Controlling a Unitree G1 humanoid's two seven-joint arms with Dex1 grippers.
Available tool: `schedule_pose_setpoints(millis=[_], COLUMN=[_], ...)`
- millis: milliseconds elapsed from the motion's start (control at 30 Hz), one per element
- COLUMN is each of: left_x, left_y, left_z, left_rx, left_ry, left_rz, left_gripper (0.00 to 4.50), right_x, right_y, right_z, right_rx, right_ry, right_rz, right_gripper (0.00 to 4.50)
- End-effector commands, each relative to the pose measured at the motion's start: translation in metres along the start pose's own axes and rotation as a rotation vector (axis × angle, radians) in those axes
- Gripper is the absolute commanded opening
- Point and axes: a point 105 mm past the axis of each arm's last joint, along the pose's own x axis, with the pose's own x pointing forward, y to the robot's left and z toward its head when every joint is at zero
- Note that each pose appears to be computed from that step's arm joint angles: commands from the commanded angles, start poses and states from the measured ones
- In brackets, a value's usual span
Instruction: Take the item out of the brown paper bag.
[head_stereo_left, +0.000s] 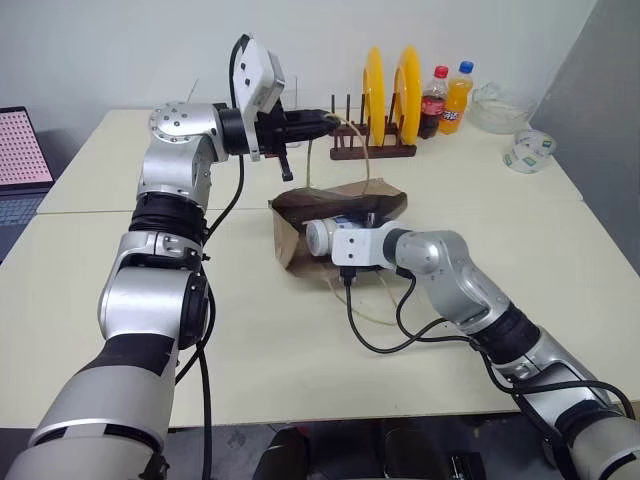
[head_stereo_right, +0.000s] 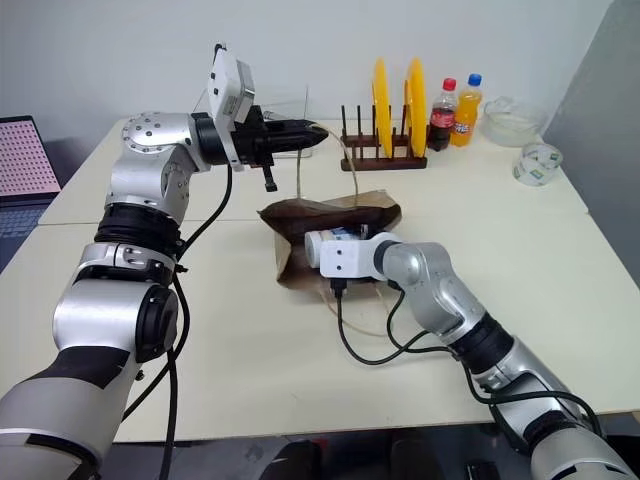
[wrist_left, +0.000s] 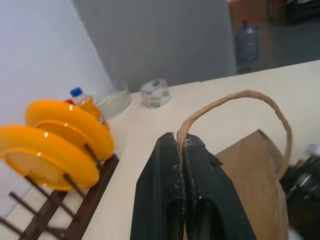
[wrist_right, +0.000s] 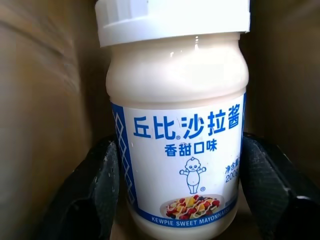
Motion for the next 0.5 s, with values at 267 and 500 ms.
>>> schedule_pose_setpoints(millis=[267, 500], left_x=[0.002, 0.007], left_y=[0.014, 0.011], left_z=[0.02, 0.016], left_rx=[0.098, 0.093], left_ry=[-0.016, -0.016], left_rz=[0.067, 0.053], left_gripper=[0.0, 0.0], right_x=[-0.06, -0.113], right_y=[-0.045, -0.108], right_z=[0.058, 0.06], right_rx=[0.274, 0.463], right_ry=[-0.408, -0.583], right_rz=[-0.111, -0.356], right_gripper=[3.0, 3.0])
